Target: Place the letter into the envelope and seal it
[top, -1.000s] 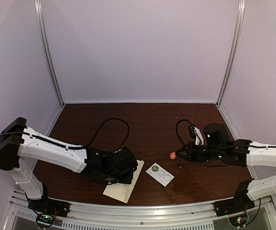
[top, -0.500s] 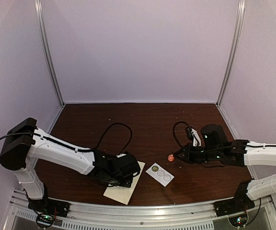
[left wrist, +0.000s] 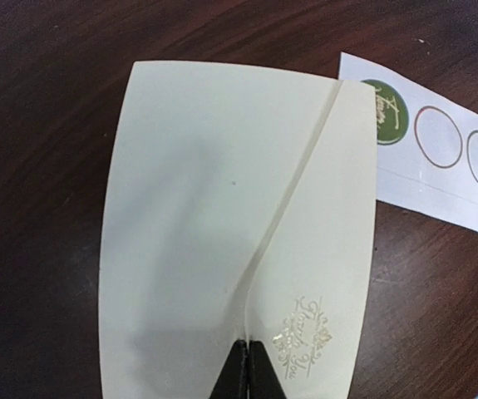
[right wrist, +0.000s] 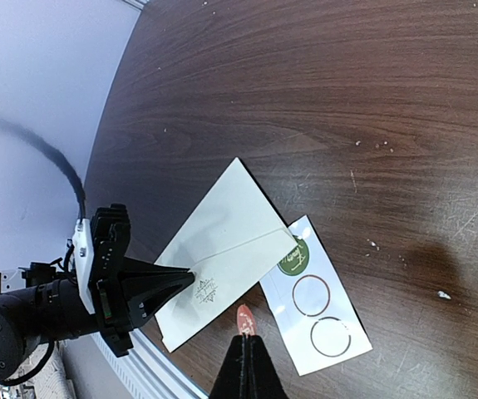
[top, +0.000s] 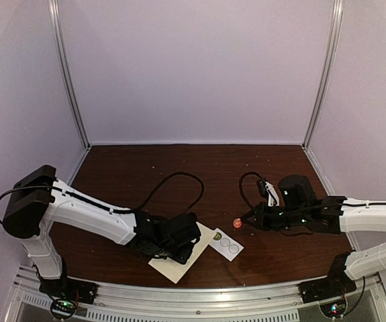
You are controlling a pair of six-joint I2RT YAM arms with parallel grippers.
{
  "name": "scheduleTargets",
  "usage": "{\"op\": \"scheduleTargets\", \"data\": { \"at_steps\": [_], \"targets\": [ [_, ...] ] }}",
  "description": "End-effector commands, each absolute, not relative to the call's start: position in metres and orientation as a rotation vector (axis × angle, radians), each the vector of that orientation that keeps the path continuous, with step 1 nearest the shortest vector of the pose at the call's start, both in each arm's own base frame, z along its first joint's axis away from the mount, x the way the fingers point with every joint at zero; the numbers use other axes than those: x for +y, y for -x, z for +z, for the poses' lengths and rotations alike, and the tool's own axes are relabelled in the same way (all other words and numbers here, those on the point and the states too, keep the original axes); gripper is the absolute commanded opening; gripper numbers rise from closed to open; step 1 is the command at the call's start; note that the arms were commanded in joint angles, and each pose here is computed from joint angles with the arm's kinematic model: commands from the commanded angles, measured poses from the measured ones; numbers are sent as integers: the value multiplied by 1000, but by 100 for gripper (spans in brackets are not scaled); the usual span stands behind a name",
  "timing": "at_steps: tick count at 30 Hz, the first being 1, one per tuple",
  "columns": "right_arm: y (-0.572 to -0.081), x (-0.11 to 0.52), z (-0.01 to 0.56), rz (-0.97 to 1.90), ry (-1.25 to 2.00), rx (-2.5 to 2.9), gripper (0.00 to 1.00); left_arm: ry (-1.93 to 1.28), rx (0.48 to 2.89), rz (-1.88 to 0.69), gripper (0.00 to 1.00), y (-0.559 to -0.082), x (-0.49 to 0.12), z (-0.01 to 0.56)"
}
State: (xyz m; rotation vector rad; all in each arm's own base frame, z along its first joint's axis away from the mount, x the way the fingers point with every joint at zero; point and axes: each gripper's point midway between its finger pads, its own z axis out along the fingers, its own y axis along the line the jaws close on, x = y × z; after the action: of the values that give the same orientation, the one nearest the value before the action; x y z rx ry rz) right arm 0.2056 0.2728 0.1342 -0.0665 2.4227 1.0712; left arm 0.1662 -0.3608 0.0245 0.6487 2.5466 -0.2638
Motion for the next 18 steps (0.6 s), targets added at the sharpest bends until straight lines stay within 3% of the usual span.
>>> {"op": "scheduleTargets", "data": {
  "at_steps": [1, 6, 11, 14, 18],
  "targets": [
    [-206, 277, 141, 1095, 59, 2406, 0, -816, 2453, -377, 0, -167, -395, 29],
    [-206, 276, 145, 1096, 56, 2401, 0, -828, 2433, -358, 0, -171, -400, 29],
    [-206, 276, 147, 1090, 64, 2399, 0, -811, 2421, -290, 16, -177, -396, 39],
    [-206, 276, 148, 1091, 69, 2397, 0, -786, 2392, -247, 31, -179, -397, 56],
    [-205, 276, 147, 1090, 72, 2398, 0, -771, 2349, -273, 42, -175, -405, 83]
  ]
}}
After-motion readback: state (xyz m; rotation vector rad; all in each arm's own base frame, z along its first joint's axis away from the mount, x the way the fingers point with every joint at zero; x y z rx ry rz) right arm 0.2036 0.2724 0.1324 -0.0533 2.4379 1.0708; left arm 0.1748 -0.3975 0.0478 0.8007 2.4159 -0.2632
